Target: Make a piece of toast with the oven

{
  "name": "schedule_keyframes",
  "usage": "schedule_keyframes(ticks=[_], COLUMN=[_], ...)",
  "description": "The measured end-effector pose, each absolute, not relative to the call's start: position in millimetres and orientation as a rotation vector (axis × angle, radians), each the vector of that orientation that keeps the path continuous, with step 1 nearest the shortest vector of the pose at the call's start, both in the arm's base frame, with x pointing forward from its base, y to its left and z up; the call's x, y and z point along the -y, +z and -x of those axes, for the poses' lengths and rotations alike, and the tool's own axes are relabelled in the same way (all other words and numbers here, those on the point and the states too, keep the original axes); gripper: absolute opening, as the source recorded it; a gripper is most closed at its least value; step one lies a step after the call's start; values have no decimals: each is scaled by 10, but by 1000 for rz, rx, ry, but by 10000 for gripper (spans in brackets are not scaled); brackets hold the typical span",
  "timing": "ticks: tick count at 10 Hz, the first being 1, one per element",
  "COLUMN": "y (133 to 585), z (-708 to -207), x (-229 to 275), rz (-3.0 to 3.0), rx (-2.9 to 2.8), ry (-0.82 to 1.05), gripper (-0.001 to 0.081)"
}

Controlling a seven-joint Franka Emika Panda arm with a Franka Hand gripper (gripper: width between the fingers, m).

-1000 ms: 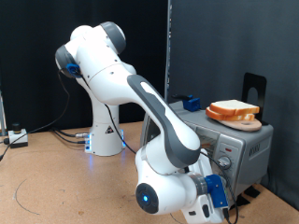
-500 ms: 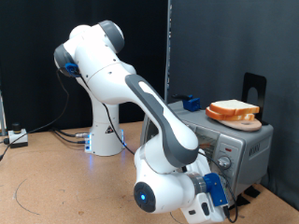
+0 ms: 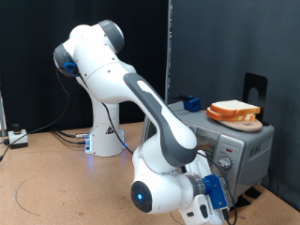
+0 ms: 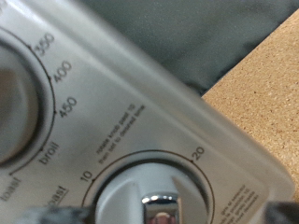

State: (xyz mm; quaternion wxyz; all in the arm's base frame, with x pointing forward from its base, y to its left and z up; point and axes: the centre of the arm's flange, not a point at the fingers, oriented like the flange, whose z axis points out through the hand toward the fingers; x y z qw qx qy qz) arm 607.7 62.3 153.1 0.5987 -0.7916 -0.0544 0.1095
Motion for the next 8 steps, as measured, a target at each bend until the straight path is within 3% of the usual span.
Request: schedule_keyframes(ticks=[1,2,3,4,5,8], y=[1566,1611,1656,1694,1727,1835], z=[-6093,-6096,-6106,-6111,-6116,-6124], x=[-576,-494,-354,-186,-14,474], rz=[1830,1820,1821,1838,1865,1901], rx=[112,99,96,74,42,-101], ry=[273,312,340,378,411,468], gripper=[369,554,687,687,785,807])
